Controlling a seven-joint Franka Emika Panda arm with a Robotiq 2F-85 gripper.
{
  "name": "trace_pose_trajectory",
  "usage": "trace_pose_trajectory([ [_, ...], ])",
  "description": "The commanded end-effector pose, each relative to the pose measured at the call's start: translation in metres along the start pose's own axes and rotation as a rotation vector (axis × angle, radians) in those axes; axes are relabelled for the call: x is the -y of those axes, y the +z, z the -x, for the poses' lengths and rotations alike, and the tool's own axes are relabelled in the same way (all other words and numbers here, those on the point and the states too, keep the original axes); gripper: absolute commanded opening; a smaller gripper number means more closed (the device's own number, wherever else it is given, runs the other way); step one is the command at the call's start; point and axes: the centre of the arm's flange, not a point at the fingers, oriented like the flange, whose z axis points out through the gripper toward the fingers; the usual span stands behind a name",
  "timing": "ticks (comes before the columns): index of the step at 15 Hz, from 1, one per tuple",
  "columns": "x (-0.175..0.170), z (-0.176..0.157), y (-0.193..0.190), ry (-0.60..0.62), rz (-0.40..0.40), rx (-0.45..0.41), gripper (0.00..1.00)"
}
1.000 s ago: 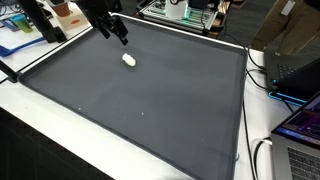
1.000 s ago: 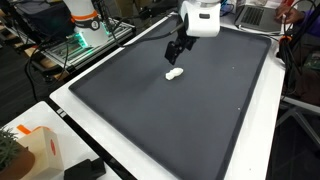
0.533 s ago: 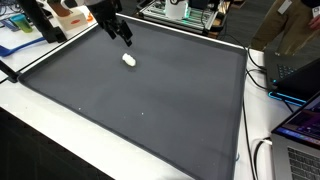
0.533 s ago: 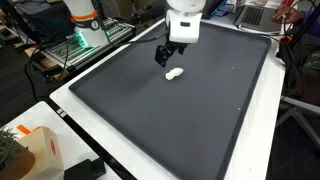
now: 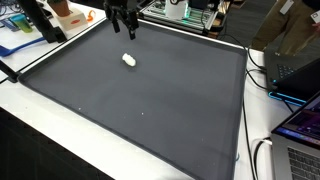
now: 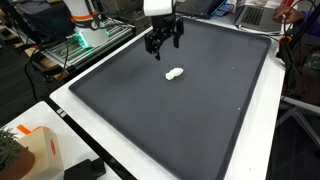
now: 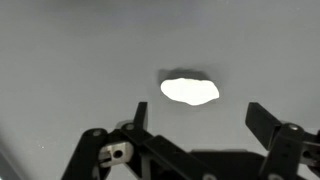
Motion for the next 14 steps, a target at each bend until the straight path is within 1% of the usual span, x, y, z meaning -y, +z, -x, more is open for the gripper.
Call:
trace_pose_trajectory([
  [1, -0.002, 0.007, -0.004, 0.012, -0.003, -0.035, 1.0],
  [4, -0.004, 0.018, -0.013, 0.02, -0.006, -0.061, 1.0],
  [6, -0.002, 0.033, -0.03, 0.021, -0.039, -0.109, 1.0],
  [8, 0.002, 0.052, -0.049, -0.01, -0.056, -0.113, 1.0],
  [12, 0.025, 0.087, -0.08, -0.063, -0.088, -0.132, 1.0],
  [14, 0.041, 0.109, -0.094, -0.097, -0.087, -0.139, 1.0],
])
